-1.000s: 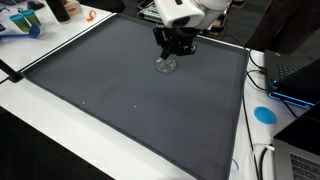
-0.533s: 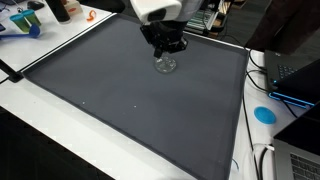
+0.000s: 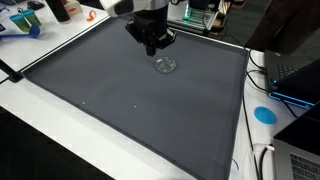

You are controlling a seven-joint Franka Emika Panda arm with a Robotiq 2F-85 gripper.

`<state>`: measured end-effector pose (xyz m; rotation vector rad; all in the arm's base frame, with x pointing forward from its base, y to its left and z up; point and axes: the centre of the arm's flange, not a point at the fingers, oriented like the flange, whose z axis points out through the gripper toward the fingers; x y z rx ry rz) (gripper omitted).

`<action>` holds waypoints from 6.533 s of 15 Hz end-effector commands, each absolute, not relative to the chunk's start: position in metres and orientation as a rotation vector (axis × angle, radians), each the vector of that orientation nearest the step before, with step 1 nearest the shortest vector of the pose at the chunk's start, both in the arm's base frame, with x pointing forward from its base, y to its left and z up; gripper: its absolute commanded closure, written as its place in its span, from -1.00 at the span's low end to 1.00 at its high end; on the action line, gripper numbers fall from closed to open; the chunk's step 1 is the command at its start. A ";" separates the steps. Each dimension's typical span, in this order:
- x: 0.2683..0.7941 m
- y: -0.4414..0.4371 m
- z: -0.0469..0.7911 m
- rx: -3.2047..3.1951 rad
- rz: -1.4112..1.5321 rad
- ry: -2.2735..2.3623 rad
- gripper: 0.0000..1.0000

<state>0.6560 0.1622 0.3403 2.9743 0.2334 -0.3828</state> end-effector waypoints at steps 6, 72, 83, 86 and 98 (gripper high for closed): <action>0.664 0.094 0.348 3.203 -0.475 0.288 0.93; 0.533 -0.014 0.289 3.547 0.242 0.683 0.93; 0.534 0.026 0.319 3.492 0.098 0.595 0.93; 0.535 0.040 0.329 3.442 0.037 0.547 0.93; 0.535 0.090 0.383 3.265 -0.015 0.412 0.93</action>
